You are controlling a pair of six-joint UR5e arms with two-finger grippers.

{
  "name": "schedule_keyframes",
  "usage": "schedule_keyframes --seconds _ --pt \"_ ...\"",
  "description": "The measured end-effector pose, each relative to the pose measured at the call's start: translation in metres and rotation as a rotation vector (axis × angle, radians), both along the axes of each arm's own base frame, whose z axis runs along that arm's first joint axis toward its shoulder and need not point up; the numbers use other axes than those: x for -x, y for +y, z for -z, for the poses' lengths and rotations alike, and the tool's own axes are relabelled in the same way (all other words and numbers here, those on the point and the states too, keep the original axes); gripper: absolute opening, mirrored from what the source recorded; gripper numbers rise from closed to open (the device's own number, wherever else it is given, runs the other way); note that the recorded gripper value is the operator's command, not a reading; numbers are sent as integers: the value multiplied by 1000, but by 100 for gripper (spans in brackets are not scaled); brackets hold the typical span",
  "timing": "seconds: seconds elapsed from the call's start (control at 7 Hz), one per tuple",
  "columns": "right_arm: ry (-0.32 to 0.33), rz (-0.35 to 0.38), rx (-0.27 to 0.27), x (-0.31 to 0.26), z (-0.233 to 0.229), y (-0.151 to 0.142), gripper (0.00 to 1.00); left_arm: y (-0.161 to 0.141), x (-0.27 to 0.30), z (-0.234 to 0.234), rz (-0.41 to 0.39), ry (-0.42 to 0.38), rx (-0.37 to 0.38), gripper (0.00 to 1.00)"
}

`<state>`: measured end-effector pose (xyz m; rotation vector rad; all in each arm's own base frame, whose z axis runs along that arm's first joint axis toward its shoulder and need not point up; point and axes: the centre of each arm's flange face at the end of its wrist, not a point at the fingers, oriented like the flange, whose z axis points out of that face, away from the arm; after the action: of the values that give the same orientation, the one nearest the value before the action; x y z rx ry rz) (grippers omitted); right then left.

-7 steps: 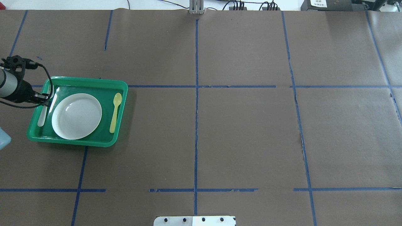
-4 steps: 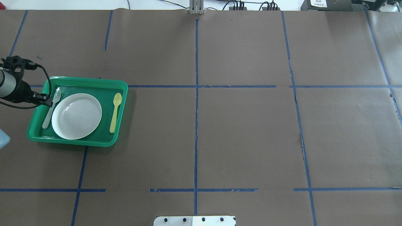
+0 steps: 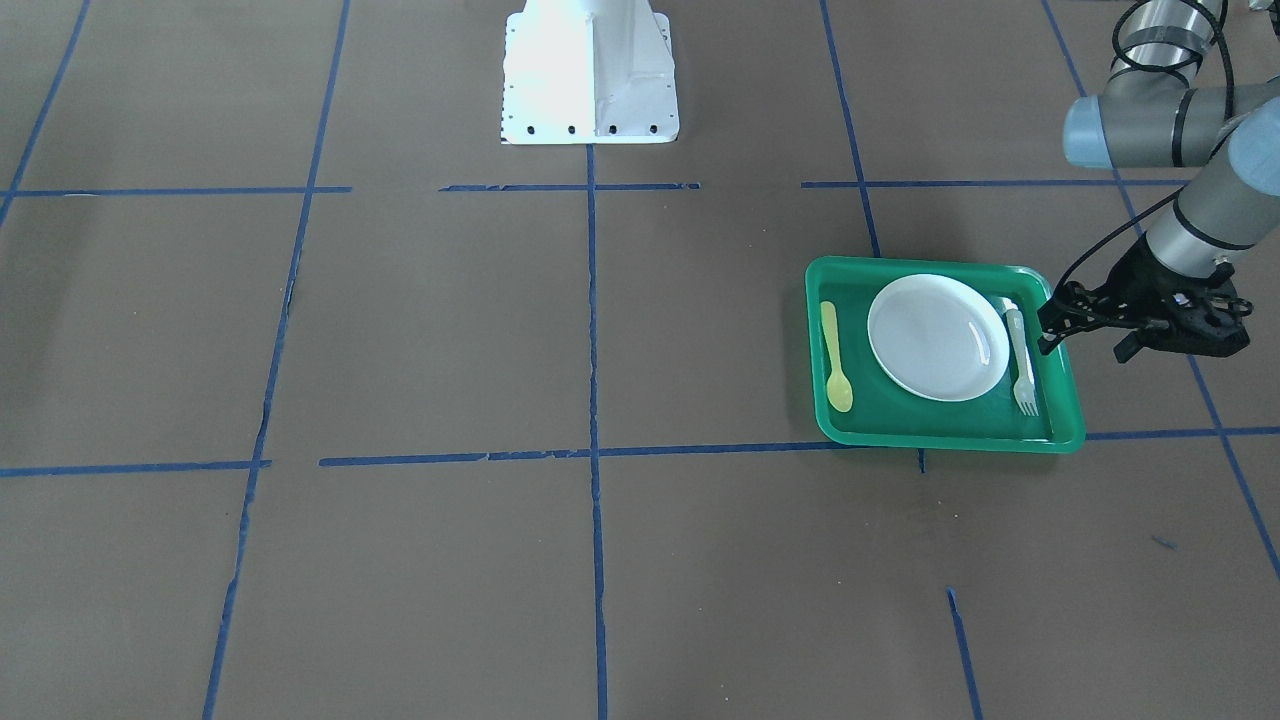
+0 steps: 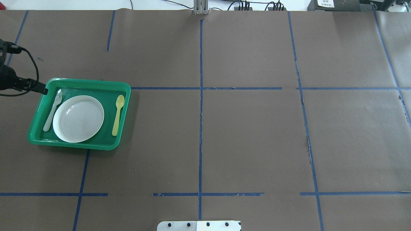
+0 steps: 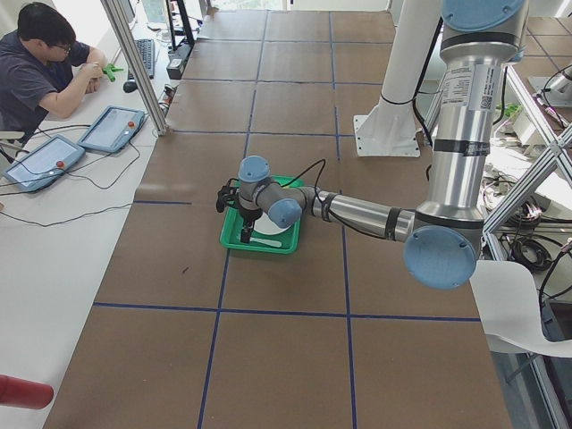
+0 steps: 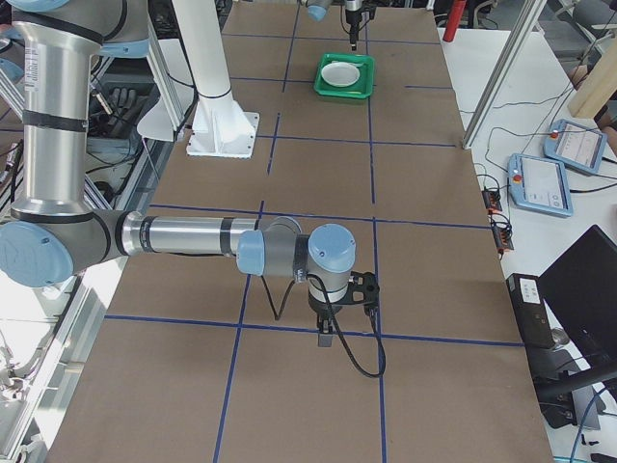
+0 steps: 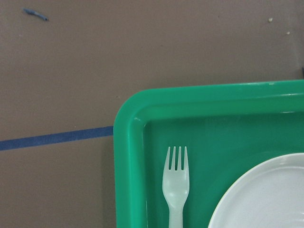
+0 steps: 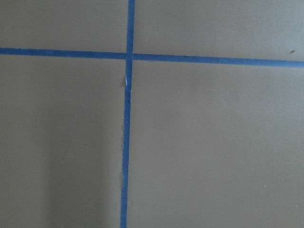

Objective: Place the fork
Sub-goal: 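Open the left gripper and withdraw it away from the tray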

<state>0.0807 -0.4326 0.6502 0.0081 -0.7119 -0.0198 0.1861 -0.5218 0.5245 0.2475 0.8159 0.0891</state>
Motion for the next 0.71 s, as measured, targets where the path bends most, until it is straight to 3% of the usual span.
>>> schedule_keyframes --seconds 0.43,0.71 --pt "0 1 0 0 0 0 100 -22 93 1 -128 -129 -149 100" --pt "0 1 -1 0 0 0 100 -18 182 -46 -211 -219 -187 100"
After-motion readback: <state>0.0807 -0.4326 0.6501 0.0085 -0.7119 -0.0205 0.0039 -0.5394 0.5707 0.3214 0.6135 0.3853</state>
